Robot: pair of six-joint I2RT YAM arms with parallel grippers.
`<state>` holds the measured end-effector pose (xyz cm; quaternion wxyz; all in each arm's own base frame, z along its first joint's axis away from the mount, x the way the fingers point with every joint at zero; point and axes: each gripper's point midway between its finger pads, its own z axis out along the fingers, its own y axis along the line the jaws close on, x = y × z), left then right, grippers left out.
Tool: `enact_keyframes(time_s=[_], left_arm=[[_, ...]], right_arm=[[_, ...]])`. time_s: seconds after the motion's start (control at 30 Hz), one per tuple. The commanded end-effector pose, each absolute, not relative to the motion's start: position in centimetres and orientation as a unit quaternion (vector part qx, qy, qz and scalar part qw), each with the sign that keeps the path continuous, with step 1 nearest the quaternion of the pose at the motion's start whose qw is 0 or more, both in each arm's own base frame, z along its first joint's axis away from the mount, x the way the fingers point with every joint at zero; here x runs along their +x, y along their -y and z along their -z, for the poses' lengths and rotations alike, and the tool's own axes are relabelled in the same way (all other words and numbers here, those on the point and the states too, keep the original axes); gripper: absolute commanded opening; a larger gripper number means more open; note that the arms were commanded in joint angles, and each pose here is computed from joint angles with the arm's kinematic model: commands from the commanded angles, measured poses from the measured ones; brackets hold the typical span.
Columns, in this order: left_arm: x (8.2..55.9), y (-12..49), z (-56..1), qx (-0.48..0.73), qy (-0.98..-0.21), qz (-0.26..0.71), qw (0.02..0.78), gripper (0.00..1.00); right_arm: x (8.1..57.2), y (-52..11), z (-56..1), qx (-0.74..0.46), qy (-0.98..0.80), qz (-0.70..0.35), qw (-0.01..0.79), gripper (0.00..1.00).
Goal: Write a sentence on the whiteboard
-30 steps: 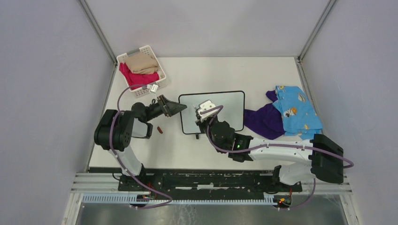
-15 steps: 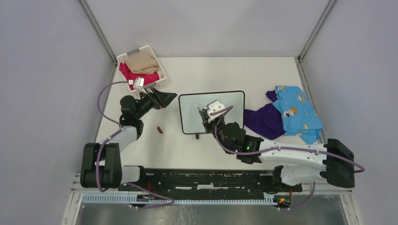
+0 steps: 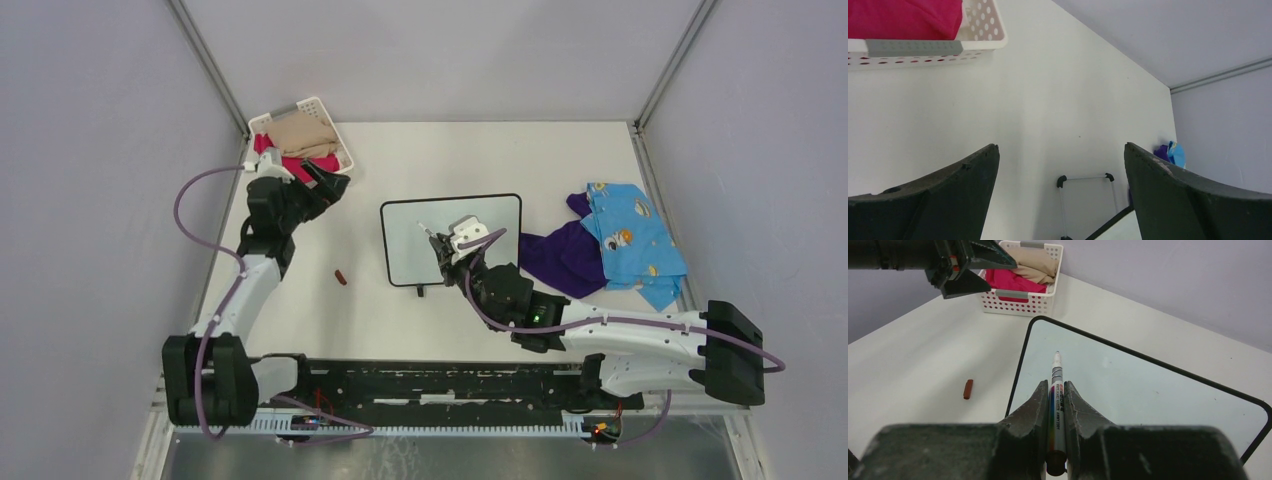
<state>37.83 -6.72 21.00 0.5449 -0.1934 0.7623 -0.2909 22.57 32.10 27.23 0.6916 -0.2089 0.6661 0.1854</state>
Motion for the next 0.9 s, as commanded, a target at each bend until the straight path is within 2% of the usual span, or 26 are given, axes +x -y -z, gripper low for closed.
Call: enact_keyframes(time_s=[0.0, 0.23, 0.43, 0.53, 0.77, 0.87], left_arm=[[39.3, 8.7, -20.9, -0.179, -0.799, 0.326, 0.473, 1.00], [36.4, 9.4, -22.0, -0.069, -0.760, 0.326, 0.558, 0.99], [33.3, 16.4, -18.9, 0.066, -0.763, 0.409, 0.496, 0.96], [33.6, 17.0, -18.2, 0.064, -0.780, 0.410, 0.469, 0.96], [33.2, 16.3, -18.6, 0.070, -0.771, 0.384, 0.503, 0.98], [32.3, 17.5, -17.9, 0.113, -0.767, 0.413, 0.478, 0.93]], right_arm=[[22.4, -31.9, -28.9, -0.189, -0.654, -0.204, 0.704, 0.00], [22.5, -31.4, -28.7, -0.188, -0.657, -0.194, 0.704, 0.00], [22.5, -31.7, -28.1, -0.198, -0.659, -0.193, 0.700, 0.00], [22.4, -31.5, -27.9, -0.199, -0.660, -0.193, 0.699, 0.00], [22.2, -30.8, -27.5, -0.196, -0.660, -0.191, 0.699, 0.00], [22.2, -30.8, -27.5, -0.197, -0.660, -0.194, 0.699, 0.00]])
